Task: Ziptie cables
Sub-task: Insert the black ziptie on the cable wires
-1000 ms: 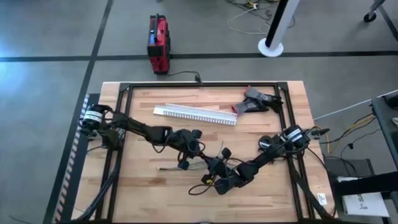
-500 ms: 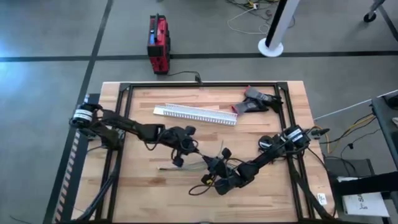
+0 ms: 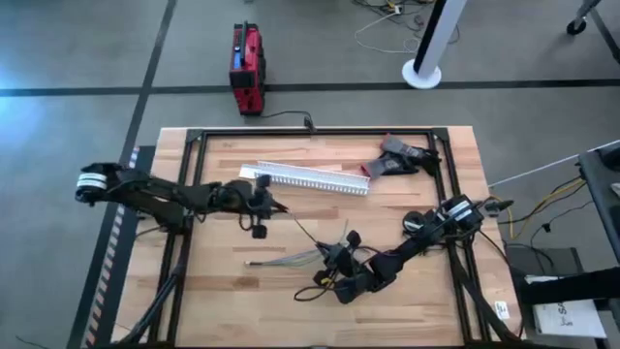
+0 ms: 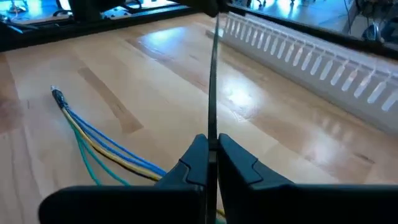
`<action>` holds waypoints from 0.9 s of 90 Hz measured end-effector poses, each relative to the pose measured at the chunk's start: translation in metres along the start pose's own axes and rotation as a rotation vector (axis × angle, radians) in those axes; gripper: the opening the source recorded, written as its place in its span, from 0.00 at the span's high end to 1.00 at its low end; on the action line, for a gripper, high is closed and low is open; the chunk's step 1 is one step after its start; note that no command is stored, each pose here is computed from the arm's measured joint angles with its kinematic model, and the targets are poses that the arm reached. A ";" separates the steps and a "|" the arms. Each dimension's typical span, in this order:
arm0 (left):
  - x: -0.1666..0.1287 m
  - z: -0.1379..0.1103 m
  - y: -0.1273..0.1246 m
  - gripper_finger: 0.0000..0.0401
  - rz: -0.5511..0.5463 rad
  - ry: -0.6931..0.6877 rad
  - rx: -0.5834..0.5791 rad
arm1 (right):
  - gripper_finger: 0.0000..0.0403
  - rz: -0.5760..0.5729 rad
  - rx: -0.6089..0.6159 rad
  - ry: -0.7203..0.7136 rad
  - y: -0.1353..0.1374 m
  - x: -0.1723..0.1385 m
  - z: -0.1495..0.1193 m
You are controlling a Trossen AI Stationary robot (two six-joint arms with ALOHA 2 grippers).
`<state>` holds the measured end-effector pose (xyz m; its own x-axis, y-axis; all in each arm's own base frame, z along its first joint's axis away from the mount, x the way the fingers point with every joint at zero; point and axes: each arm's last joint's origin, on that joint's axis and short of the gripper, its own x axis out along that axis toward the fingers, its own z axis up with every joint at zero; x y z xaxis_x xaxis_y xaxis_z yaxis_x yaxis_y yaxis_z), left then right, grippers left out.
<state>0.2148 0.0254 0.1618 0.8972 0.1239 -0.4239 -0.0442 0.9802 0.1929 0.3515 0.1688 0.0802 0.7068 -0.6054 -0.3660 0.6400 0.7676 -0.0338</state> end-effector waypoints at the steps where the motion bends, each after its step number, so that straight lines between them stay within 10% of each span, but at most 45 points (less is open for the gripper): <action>1: -0.001 -0.003 0.001 1.00 0.008 0.000 -0.007 | 0.99 -0.002 0.000 0.004 -0.001 0.000 -0.001; 24: -0.018 -0.035 0.001 1.00 0.109 -0.059 -0.078 | 0.99 -0.036 0.060 0.064 -0.009 -0.002 -0.003; 81: 0.035 0.025 -0.047 0.73 -0.284 -0.223 0.029 | 0.99 0.058 -0.179 0.151 -0.008 0.003 0.003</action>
<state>0.2592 -0.0198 0.1595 0.9459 -0.1924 -0.2611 0.2300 0.9655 0.1218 0.3499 0.1603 0.0826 0.6795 -0.5311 -0.5062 0.5264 0.8335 -0.1679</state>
